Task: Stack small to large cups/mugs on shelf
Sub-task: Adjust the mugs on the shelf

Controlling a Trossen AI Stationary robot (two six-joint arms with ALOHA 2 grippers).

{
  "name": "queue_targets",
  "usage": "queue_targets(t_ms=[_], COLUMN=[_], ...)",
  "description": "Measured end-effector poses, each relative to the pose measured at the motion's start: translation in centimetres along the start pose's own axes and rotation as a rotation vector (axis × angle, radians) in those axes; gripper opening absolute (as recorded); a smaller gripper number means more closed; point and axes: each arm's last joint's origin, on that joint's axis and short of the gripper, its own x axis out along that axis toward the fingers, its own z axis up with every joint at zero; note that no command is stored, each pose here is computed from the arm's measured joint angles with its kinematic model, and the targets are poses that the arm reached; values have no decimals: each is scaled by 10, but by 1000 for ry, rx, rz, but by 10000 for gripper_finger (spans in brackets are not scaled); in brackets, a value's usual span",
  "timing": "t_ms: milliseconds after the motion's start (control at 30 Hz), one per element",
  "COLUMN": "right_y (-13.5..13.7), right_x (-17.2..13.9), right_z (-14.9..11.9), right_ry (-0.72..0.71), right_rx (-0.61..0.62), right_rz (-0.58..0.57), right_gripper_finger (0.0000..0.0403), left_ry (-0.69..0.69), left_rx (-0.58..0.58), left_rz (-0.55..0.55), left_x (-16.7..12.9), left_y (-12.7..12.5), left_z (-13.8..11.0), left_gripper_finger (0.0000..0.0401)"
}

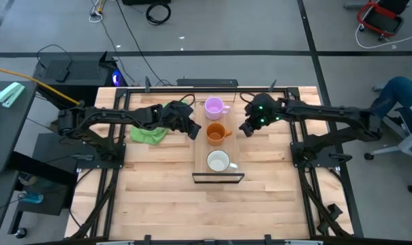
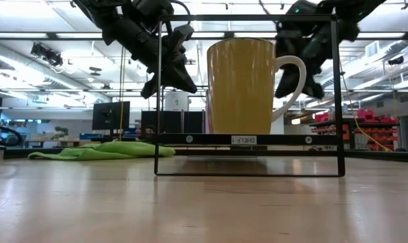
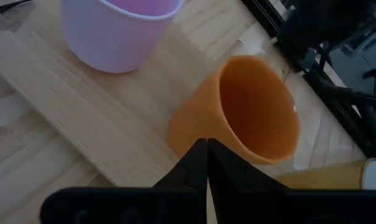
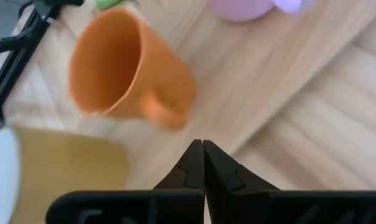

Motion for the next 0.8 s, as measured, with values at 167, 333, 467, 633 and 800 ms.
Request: queue_targets(t_ms=[167,333,467,633,800], right_y=[17,41,55,67,78], right_x=[-19,-22,-15,0,19], right_z=[-27,-53,-67,-83,-88], right_ry=[117,200,252,333,338], right_rx=[-40,-114,-145,-201,-246], right_rz=[54,102,110,109,141], right_gripper_finger=[2,1,1,0,0], left_ry=[-3,-4,-4,-4,-3], left_rx=[2,2,2,3,5], left_rz=[-6,-5,-5,-5,-4], left_x=[-2,-2,-2,-2,-2], left_y=[-1,-1,-1,-1,-1], left_z=[1,1,1,1,1], left_gripper_finger=[21,12,12,23,25])
